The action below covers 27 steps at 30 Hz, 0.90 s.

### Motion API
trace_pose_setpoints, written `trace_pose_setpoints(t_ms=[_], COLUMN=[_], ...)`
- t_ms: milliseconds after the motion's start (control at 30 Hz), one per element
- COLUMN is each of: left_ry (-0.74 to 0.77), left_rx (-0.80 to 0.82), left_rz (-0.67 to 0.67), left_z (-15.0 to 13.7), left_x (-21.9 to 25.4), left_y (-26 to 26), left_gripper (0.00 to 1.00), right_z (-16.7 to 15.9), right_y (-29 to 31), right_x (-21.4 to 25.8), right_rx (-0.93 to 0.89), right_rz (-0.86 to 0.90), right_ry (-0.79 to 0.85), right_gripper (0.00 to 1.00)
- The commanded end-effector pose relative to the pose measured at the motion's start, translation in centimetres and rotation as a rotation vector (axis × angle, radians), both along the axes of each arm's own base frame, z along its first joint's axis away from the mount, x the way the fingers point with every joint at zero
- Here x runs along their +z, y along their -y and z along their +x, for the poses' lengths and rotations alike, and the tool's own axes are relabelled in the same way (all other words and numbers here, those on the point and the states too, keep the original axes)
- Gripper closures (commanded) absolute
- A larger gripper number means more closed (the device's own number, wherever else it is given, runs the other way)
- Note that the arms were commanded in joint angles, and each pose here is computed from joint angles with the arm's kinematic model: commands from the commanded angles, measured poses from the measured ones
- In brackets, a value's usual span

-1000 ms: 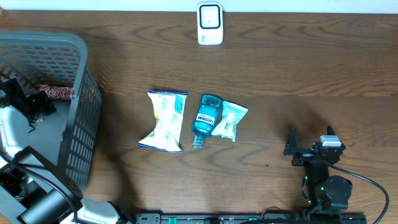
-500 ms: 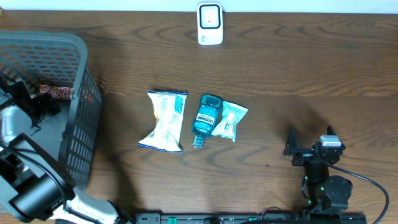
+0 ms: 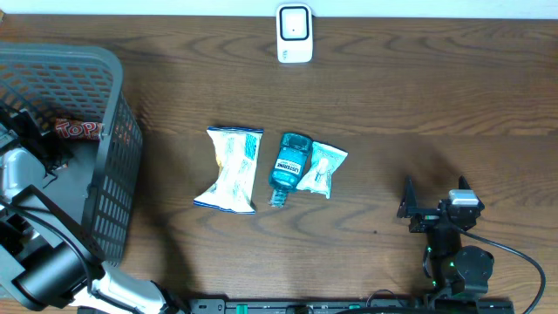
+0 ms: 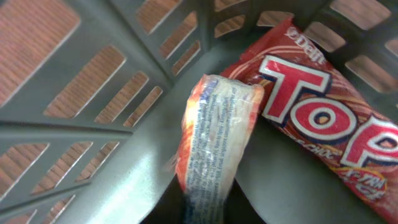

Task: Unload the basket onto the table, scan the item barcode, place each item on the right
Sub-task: 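Move the left gripper into the basket and grasp the small orange item, then carry the orange item right of the wipes and release it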

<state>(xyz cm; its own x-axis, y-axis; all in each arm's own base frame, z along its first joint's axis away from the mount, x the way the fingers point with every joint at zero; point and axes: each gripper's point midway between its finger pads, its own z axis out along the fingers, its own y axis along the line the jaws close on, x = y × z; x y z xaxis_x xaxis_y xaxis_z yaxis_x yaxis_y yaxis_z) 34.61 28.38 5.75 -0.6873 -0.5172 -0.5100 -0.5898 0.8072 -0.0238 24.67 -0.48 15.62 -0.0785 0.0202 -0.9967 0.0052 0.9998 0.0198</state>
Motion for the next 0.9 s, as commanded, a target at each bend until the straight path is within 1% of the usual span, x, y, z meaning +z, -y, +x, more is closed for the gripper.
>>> trace_pose_setpoints(t_ms=[0, 67, 133, 267, 400, 433, 567, 600, 633, 667, 733, 767, 867], left_ry=[0.039, 0.073, 0.131, 0.313, 0.533, 0.64, 0.868, 0.955, 0.976, 0.998, 1.01, 1.008, 0.978], left_rx=[0.059, 0.079, 0.106, 0.121, 0.072, 0.018, -0.241, -0.416, -0.483, -0.578, -0.7, -0.796, -1.011], left_rz=[-0.024, -0.013, 0.008, 0.069, 0.097, 0.065, -0.058, -0.122, -0.139, -0.167, -0.211, -0.249, -0.334], left_z=[0.0, 0.3, 0.6, 0.8, -0.1, -0.4, -0.8, -1.3, -1.6, -2.0, -2.5, -2.8, -3.6], left_x=[0.9, 2.3, 4.9, 12.9, 21.7, 25.1, 32.2, 35.1, 36.0, 36.9, 37.5, 37.6, 37.0], left_y=[0.0, -0.2, -0.5, 0.1, 3.2, 5.6, 13.9, 19.2, 21.2, 24.2, 28.6, 31.8, 38.6], left_gripper=[0.92, 0.93, 0.93, 0.93, 0.93, 0.93, 0.92, 0.92, 0.92, 0.93, 0.93, 0.93, 0.93], right_z=[0.0, 0.0, 0.0, 0.0, 0.0, 0.0, 0.0, 0.0, 0.0, 0.0, 0.0, 0.0, 0.0], right_y=[0.1, 0.1, 0.1, 0.1, 0.1, 0.1, 0.1, 0.1, 0.1, 0.1, 0.1, 0.1, 0.1], right_x=[-0.1, -0.1, -0.1, -0.1, -0.1, -0.1, -0.1, -0.1, -0.1, -0.1, -0.1, -0.1, -0.1], right_rx=[-0.007, -0.007, -0.007, -0.007, -0.007, -0.007, -0.007, -0.007, -0.007, -0.007, -0.007, -0.007, -0.007], right_rz=[0.013, 0.013, 0.013, 0.013, 0.013, 0.013, 0.013, 0.013, 0.013, 0.013, 0.013, 0.013, 0.013], right_ry=[-0.003, -0.003, -0.003, -0.003, -0.003, -0.003, -0.003, -0.003, -0.003, -0.003, -0.003, -0.003, -0.003], right_gripper=[0.01, 0.01, 0.01, 0.01, 0.01, 0.01, 0.01, 0.01, 0.01, 0.01, 0.01, 0.01, 0.01])
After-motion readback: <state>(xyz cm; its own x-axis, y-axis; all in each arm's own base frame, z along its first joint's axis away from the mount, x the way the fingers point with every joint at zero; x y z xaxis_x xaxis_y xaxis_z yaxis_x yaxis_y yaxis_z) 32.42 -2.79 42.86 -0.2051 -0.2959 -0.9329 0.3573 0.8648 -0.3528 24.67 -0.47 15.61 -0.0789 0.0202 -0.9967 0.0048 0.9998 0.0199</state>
